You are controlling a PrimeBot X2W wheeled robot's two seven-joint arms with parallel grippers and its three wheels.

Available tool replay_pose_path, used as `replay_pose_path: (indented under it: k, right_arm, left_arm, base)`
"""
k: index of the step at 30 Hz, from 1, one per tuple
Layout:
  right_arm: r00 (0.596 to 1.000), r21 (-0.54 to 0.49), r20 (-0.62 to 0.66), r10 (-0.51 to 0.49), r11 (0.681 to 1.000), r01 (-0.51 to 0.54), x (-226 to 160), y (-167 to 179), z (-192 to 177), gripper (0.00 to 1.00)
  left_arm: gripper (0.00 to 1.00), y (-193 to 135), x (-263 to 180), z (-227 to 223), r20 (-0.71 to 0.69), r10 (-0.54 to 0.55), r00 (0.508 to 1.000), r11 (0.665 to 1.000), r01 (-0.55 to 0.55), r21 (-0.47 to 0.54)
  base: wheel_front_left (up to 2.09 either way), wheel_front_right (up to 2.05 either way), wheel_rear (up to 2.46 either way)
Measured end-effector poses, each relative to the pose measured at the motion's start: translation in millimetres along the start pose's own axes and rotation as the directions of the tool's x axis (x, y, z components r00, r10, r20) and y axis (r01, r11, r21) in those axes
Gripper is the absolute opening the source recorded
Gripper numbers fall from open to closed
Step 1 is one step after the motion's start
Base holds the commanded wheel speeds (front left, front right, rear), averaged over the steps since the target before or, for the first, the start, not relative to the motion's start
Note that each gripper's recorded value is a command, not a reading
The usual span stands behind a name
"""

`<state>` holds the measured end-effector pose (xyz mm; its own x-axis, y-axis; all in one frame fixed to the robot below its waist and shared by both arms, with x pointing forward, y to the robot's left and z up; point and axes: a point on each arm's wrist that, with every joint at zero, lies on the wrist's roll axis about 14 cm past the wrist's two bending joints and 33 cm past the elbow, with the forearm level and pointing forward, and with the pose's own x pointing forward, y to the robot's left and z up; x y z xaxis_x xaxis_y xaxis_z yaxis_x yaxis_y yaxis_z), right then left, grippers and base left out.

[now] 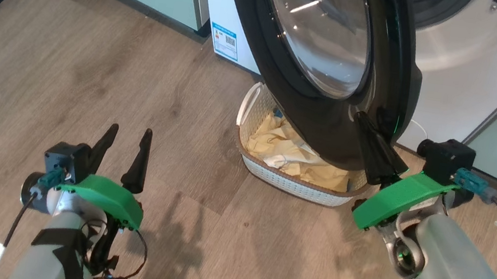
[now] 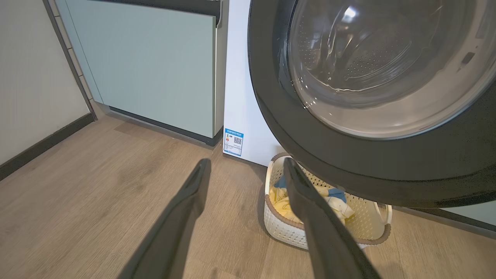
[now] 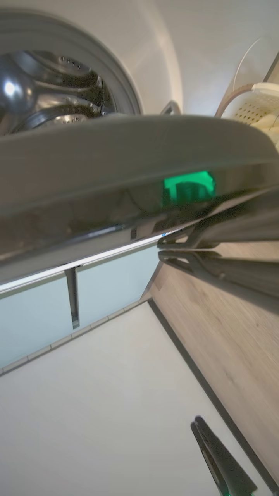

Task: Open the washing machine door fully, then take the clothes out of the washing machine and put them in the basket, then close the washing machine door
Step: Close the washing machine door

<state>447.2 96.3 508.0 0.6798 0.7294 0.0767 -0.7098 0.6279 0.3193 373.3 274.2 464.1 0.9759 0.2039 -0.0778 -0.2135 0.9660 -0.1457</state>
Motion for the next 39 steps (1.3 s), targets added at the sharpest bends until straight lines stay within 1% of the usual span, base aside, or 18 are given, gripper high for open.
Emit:
replay_pose_path:
  k: [11, 18, 22, 32, 39]
  right_arm:
    - [0.996, 0.026, 0.001, -0.086, 0.996, 0.086, 5.7, -37.9, -3.1, 0.0]
    - [0.988, 0.01, 0.001, -0.154, 0.988, 0.154, 12.2, -72.2, -4.7, 0.0]
    - [0.979, 0.001, 0.009, -0.204, 0.979, 0.204, 18.1, -97.6, -1.6, 0.0]
    - [0.953, -0.005, 0.06, -0.298, 0.954, 0.299, 40.5, -152.9, 19.9, 0.0]
    - [0.925, -0.012, 0.089, -0.368, 0.929, 0.371, 52.8, -192.6, 32.6, 0.0]
  left_arm:
    - [1.0, -4.3, 11.6, -11.9, -0.033, -0.008, 0.999, 1.0, 0.009, 0.009]
    - [1.0, -10.7, 27.1, -15.1, -0.036, -0.022, 0.999, 1.0, 0.023, 0.015]
    - [1.0, -12.9, 32.0, -25.5, -0.062, -0.024, 0.998, 1.0, 0.025, 0.015]
    - [1.0, -25.1, 56.7, -33.8, -0.067, -0.042, 0.997, 0.999, 0.043, 0.009]
    - [1.0, -27.2, 70.3, -40.7, -0.073, -0.043, 0.996, 0.999, 0.044, 0.014]
  base:
    - [0.0, 0.0, 0.0]
    - [0.0, 0.0, 0.0]
    - [0.0, 0.0, 0.0]
    - [0.0, 0.0, 0.0]
    - [0.0, 0.0, 0.0]
